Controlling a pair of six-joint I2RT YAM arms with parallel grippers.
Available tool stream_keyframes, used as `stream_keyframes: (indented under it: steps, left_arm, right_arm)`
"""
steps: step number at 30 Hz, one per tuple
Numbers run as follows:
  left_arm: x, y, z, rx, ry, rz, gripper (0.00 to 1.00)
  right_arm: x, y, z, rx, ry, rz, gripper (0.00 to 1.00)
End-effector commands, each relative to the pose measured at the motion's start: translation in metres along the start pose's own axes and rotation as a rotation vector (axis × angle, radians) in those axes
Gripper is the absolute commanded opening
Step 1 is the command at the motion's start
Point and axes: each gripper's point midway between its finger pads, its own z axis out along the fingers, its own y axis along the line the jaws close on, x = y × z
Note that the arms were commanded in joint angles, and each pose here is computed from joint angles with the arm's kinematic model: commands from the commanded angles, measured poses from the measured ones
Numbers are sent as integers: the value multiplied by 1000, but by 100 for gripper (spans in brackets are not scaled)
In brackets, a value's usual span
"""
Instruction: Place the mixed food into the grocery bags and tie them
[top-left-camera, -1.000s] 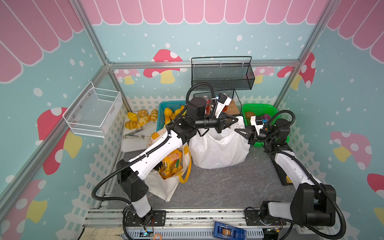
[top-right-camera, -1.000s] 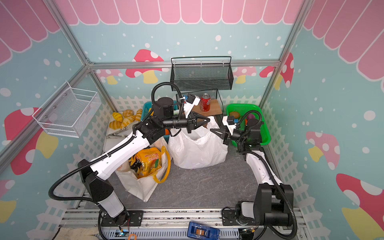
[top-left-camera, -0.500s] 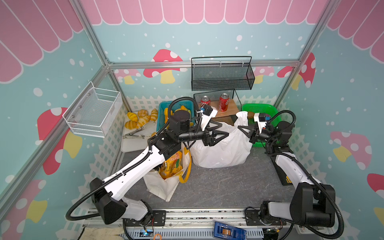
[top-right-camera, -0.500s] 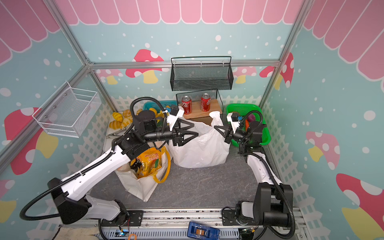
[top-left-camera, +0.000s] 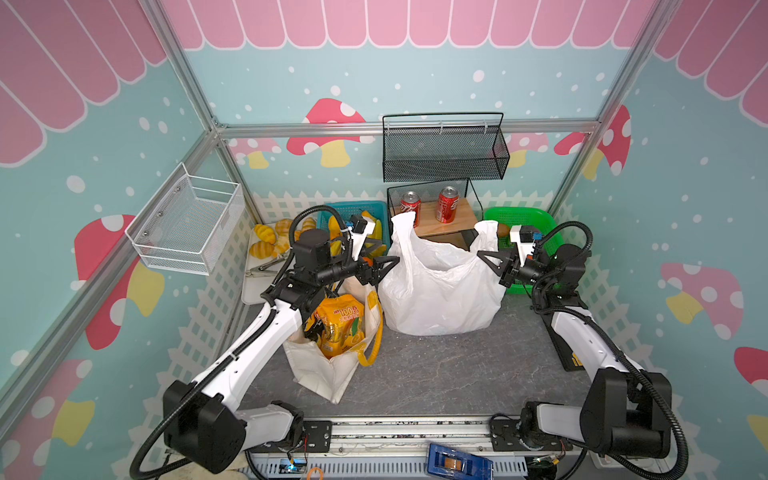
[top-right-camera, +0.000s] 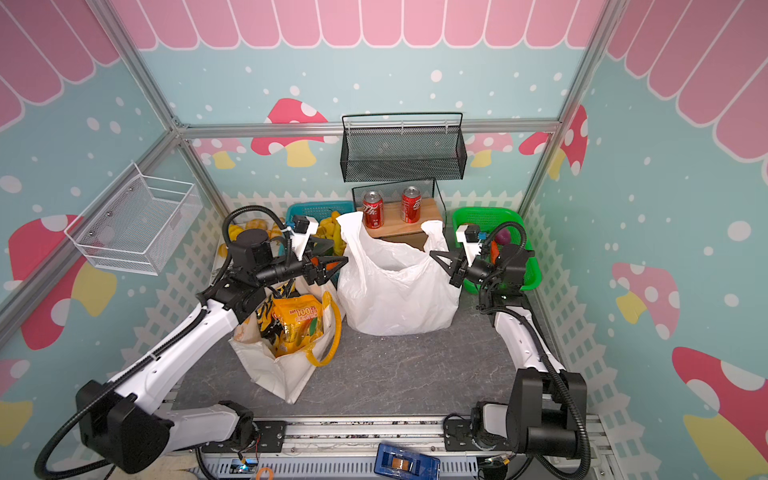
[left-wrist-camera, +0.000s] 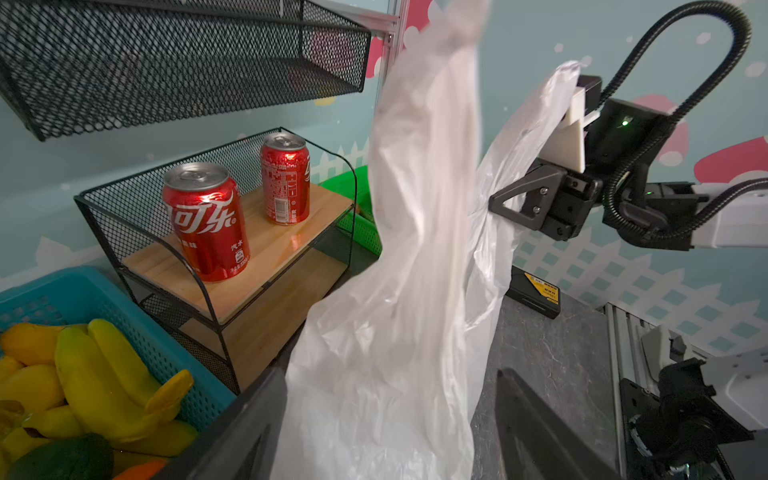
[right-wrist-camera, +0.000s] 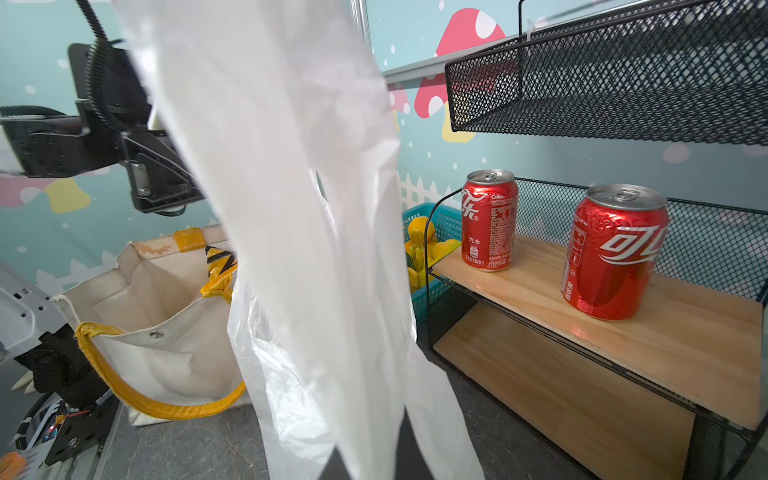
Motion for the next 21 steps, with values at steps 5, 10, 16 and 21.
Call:
stream_keyframes:
  steps: [5,10,16,21]
  left_arm:
    - [-29,-12,17,224,-54,98,85]
    - [-34,-13,26,289,-63,89,86]
    - [-37,-13,31,310,-80,110,86]
    - [-32,-12,44,330,-85,114,77]
  right_arm:
    - [-10,0,-1,2,-15,-31,0]
    - [-9,-1,-2,10,-10,-30,0]
    - [-10,-3,-1,15,-8,-31,0]
    - [-9,-5,-1,19,-6,-25,0]
